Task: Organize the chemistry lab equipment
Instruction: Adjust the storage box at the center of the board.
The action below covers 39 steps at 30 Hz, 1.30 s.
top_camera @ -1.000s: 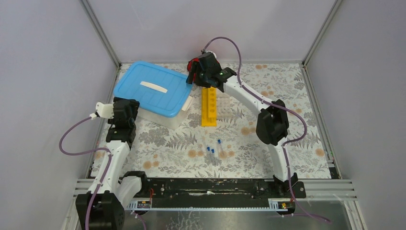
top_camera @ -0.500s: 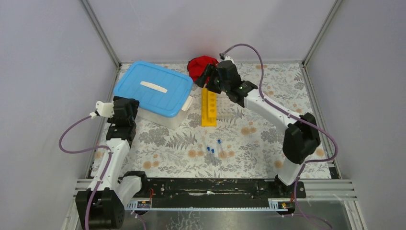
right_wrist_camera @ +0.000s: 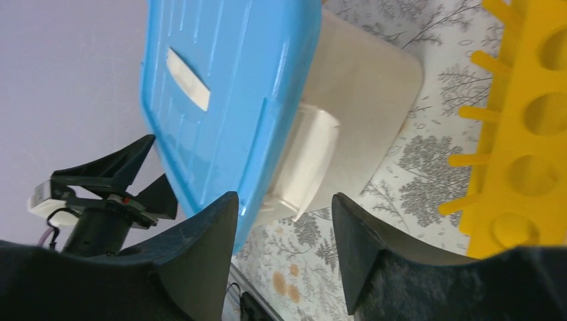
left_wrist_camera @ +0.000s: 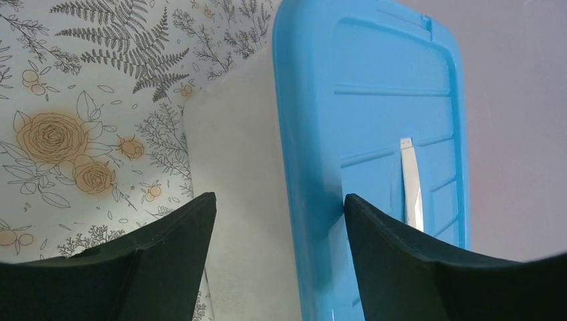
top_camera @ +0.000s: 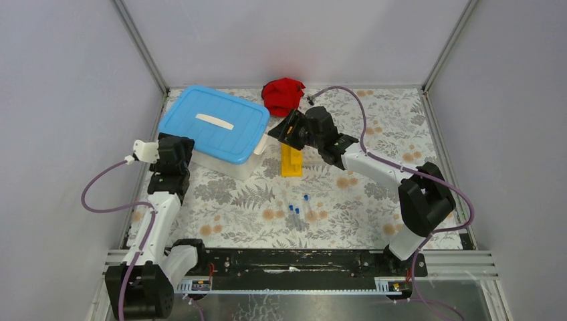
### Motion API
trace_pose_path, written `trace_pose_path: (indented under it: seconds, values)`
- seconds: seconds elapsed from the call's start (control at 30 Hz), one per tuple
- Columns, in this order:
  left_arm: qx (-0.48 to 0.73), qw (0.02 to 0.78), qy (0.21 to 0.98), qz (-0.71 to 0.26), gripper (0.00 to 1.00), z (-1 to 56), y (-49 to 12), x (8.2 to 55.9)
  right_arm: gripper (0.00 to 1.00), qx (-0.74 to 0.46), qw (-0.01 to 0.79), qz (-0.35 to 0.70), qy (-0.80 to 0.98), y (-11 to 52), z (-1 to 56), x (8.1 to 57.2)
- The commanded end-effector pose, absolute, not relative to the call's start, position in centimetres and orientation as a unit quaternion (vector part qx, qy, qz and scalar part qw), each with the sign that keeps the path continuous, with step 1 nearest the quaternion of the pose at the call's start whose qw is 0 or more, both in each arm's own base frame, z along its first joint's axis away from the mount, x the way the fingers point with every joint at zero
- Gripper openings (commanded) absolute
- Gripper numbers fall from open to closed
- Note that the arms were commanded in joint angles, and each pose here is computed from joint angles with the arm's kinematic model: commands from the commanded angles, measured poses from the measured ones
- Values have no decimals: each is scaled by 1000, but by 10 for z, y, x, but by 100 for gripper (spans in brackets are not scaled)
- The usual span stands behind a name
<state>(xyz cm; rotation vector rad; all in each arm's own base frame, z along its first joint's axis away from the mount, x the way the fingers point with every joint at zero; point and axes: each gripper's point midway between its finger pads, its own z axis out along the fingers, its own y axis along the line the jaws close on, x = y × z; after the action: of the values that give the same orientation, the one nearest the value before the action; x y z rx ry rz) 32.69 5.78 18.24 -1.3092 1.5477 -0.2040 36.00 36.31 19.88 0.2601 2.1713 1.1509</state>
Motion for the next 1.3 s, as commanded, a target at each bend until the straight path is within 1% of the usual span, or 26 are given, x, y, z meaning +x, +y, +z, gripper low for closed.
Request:
trace_pose_path:
  seconds: [0.0, 0.1, 0.23, 0.3, 0.37, 0.5, 0.57, 0.7, 0.83, 1.27]
  values:
    - [-545, 540, 637, -75, 78, 203, 64, 325, 57, 92, 359, 500, 783, 373, 255, 355]
    - [-542, 543, 636, -79, 80, 210, 63, 325, 43, 94, 355, 502, 783, 375, 255, 353]
    - [-541, 553, 629, -82, 81, 221, 64, 324, 33, 94, 348, 504, 785, 381, 252, 349]
    - [-540, 559, 624, -79, 81, 228, 66, 323, 32, 94, 342, 508, 785, 385, 250, 348]
    - [-540, 566, 619, -75, 81, 234, 69, 323, 34, 93, 337, 513, 784, 390, 249, 345]
    - [-542, 575, 609, -62, 84, 244, 76, 323, 45, 93, 331, 516, 785, 398, 245, 345]
    - [-546, 576, 606, -55, 85, 246, 80, 323, 48, 95, 331, 514, 786, 399, 244, 346]
    - [-558, 573, 599, -40, 87, 247, 94, 322, 48, 99, 330, 513, 786, 401, 241, 349]
    - [-573, 567, 592, -27, 88, 241, 111, 320, 45, 99, 325, 516, 786, 406, 237, 350]
    - [-607, 560, 564, -6, 88, 222, 148, 317, 29, 96, 318, 522, 785, 420, 233, 358]
